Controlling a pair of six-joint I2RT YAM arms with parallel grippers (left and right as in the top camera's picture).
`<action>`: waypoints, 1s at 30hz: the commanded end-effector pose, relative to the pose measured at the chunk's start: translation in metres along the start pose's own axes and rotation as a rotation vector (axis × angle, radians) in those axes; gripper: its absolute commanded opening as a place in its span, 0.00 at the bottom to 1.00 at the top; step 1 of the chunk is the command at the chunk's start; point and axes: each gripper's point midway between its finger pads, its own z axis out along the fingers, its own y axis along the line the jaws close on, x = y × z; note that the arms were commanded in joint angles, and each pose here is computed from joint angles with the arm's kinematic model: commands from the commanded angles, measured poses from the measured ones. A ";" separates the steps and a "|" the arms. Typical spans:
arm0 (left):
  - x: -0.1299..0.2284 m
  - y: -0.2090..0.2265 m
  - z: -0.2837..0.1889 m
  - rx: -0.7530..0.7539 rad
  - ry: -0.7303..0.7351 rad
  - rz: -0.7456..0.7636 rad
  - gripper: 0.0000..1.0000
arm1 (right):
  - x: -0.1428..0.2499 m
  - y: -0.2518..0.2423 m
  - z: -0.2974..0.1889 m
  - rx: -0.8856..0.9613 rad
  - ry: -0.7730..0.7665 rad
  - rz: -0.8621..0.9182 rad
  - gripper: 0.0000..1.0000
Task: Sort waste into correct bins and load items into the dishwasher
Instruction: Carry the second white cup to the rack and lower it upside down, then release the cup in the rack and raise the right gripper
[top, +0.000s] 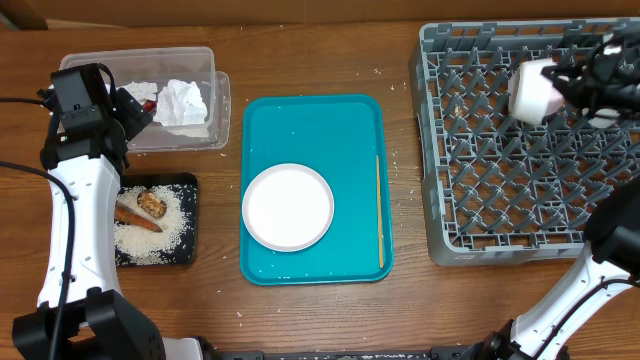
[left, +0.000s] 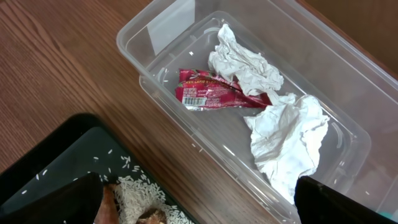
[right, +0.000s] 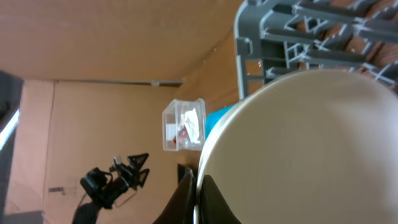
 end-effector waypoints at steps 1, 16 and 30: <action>0.000 -0.001 0.002 0.000 0.002 -0.016 1.00 | 0.002 -0.007 -0.001 -0.074 -0.017 0.065 0.04; 0.000 -0.001 0.002 0.000 0.002 -0.017 1.00 | -0.013 -0.053 -0.057 0.121 -0.133 0.184 0.13; 0.000 -0.001 0.002 0.000 0.002 -0.016 1.00 | -0.036 -0.040 -0.142 0.533 -0.389 0.230 0.19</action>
